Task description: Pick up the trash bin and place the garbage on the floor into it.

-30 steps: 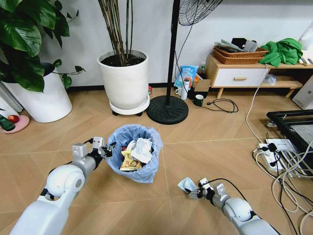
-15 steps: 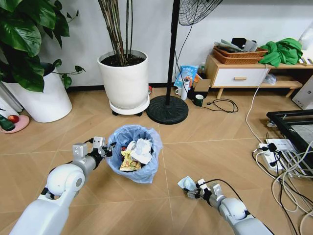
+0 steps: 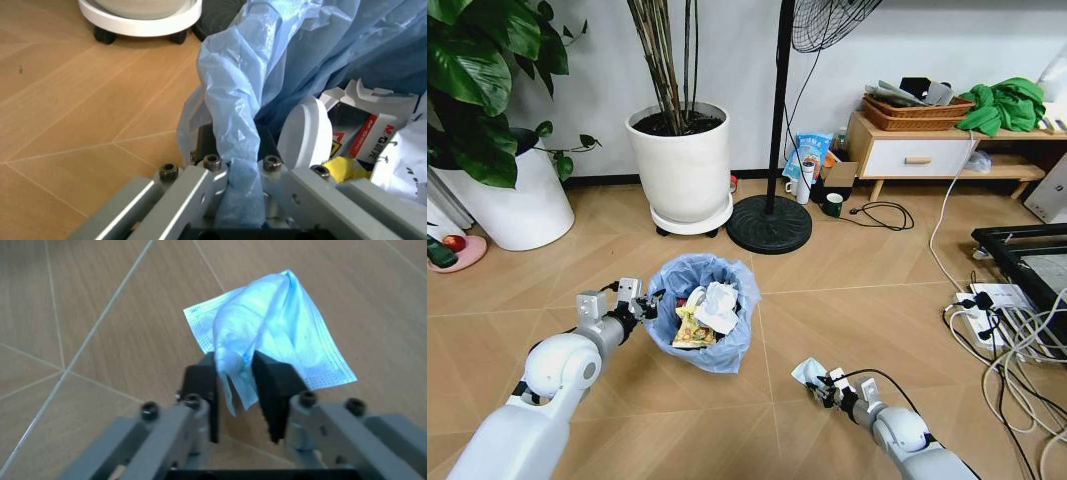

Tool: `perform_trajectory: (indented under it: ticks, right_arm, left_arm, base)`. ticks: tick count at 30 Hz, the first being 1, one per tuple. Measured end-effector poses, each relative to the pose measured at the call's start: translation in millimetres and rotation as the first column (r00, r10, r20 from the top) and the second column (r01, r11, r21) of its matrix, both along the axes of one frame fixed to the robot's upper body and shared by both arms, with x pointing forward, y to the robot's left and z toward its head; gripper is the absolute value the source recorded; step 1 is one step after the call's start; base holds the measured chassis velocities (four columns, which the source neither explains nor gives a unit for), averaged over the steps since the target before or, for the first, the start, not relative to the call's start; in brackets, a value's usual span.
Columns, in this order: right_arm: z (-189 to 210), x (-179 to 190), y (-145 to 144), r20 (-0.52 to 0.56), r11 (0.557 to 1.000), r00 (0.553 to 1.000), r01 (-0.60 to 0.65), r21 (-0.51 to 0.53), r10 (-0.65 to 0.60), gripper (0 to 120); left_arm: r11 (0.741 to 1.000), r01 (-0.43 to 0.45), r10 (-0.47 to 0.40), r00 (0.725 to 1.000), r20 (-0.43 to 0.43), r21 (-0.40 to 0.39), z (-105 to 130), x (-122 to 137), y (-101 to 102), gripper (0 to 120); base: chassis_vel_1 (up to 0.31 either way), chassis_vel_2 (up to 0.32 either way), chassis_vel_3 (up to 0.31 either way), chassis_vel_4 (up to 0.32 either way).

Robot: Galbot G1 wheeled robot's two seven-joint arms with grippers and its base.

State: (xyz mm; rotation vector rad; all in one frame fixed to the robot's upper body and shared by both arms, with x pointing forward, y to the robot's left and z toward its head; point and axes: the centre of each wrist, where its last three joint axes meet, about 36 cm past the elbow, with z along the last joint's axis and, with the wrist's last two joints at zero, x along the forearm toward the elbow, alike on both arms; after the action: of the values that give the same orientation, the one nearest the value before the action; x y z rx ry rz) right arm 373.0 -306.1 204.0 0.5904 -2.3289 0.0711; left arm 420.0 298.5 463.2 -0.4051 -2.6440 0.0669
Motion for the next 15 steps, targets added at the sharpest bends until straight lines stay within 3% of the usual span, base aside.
perform_trajectory:
  ticks: [2, 5, 15]
  right_arm:
    - [-1.5, 0.0, 0.6, -0.004, 1.0, 1.0, 0.008, 0.008, -0.008, 7]
    - [-1.7, 1.6, 1.5, -0.003, 1.0, 1.0, 0.015, 0.016, -0.015, 0]
    - [-1.5, 4.7, 5.5, 0.006, 0.998, 0.999, 0.043, 0.042, -0.043, 0]
  left_arm:
    - [1.0, 0.0, 0.0, 1.0, 0.001, 0.0, 0.2, 0.0, 0.4, 0]
    - [1.0, -0.001, 0.001, 1.0, 0.001, 0.002, 0.5, 0.1, 1.1, 0]
    - [1.0, 0.002, -0.002, 1.0, 0.002, 0.002, 0.9, -0.6, 0.4, 0]
  base:
    - [0.0, 0.0, 0.0, 0.0]
    - [0.0, 0.0, 0.0, 0.0]
    - [0.0, 0.0, 0.0, 0.0]
